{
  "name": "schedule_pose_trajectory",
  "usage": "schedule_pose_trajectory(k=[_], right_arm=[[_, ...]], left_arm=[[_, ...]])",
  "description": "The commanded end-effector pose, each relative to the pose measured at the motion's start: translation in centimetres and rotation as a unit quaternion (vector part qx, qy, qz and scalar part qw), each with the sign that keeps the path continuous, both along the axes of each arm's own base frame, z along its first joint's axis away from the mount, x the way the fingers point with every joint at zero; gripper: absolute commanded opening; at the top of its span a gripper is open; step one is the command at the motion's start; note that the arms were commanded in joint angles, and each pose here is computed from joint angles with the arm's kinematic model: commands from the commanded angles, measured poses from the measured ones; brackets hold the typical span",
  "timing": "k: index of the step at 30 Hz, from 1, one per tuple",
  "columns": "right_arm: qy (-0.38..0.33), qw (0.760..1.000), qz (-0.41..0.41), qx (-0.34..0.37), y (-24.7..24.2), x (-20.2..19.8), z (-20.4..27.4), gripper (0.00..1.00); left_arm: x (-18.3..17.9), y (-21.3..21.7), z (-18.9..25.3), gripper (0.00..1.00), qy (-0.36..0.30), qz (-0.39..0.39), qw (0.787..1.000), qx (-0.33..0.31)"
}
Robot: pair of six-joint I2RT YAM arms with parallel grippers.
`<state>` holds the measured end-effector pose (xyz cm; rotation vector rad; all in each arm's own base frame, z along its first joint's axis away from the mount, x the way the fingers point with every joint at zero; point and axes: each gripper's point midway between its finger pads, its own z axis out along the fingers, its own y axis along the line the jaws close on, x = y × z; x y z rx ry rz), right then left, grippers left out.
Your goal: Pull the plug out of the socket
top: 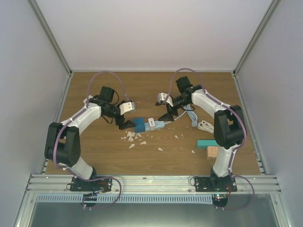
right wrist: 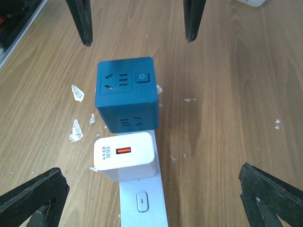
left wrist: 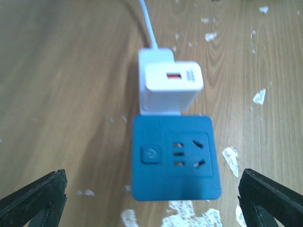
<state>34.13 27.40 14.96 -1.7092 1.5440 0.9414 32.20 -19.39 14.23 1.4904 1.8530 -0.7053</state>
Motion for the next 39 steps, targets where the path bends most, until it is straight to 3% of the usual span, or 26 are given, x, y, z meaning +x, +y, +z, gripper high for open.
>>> schedule_pose_trajectory(k=[1,12,21,26,39], right_arm=[[-0.026,0.999,0.026,-0.027,1.6,-0.7,-2.1,1.0],[-0.041,0.995,0.066,-0.054,3.8,-1.7,-6.5,1.0],[-0.041,0.995,0.072,-0.048,4.9,-1.9,-7.6,0.96],[-0.034,0.996,0.074,-0.048,5.4,-2.5,-8.1,0.86],[-0.025,0.995,0.064,-0.067,4.9,-3.0,-9.9,0.47]], left_arm=[[0.0,-0.1,-2.1,0.99,-0.039,0.002,0.999,0.023],[-0.6,-0.5,-5.3,0.97,-0.035,0.004,0.999,0.042],[-0.5,-1.9,-5.5,0.82,-0.036,-0.014,0.999,0.031],[-1.1,-2.5,-5.6,0.69,-0.03,-0.014,0.999,0.02],[-1.8,-3.0,-3.5,0.42,-0.061,-0.022,0.998,-0.004]])
